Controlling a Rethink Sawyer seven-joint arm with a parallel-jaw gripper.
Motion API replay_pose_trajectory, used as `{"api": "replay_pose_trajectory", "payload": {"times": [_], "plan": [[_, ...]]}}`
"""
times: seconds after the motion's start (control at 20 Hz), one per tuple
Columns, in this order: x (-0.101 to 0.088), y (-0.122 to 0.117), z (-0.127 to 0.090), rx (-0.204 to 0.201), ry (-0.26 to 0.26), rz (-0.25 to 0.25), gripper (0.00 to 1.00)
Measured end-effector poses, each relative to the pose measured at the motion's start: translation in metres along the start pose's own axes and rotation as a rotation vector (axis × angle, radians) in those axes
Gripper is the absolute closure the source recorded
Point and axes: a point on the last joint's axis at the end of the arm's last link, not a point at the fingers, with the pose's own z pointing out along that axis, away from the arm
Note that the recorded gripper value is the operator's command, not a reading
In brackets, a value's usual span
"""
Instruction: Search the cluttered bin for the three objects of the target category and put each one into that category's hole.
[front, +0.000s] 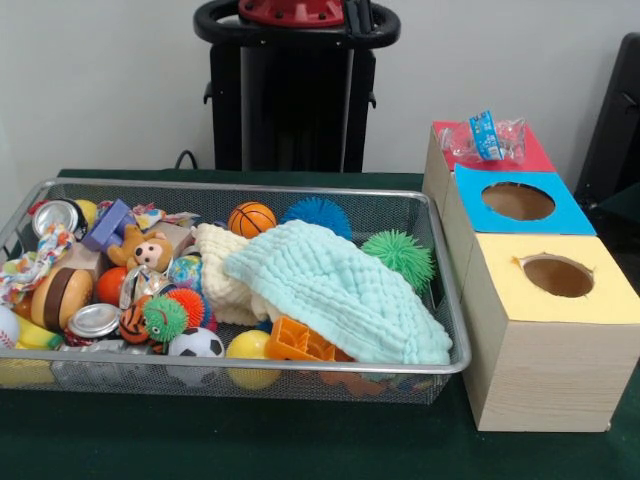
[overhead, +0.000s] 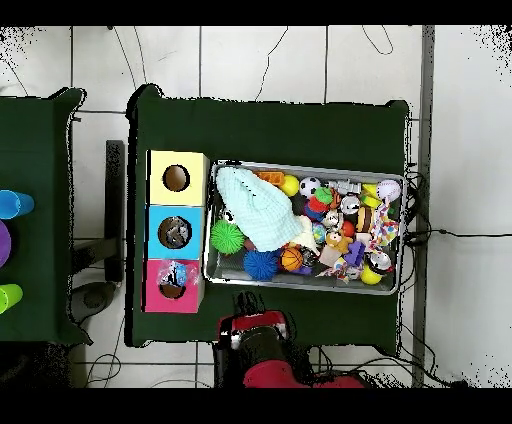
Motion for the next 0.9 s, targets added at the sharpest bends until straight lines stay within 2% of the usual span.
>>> {"api": "replay_pose_trajectory", "payload": {"times": [0.1, 0.4, 0.45, 0.5, 0.6, 0.65, 0.9], "plan": [[0.003, -0.001, 0.001, -0.014, 0.031, -0.013, 1.00], [0.037, -0.003, -0.001, -0.083, 0.261, -0.072, 1.00], [0.049, -0.001, -0.002, -0.105, 0.323, -0.099, 1.00], [0.053, 0.000, -0.003, -0.116, 0.344, -0.112, 1.00], [0.054, 0.002, -0.002, -0.126, 0.353, -0.123, 1.00], [0.054, 0.008, 0.000, -0.149, 0.349, -0.151, 1.00], [0.052, 0.025, 0.005, -0.186, 0.319, -0.217, 1.00]]}}
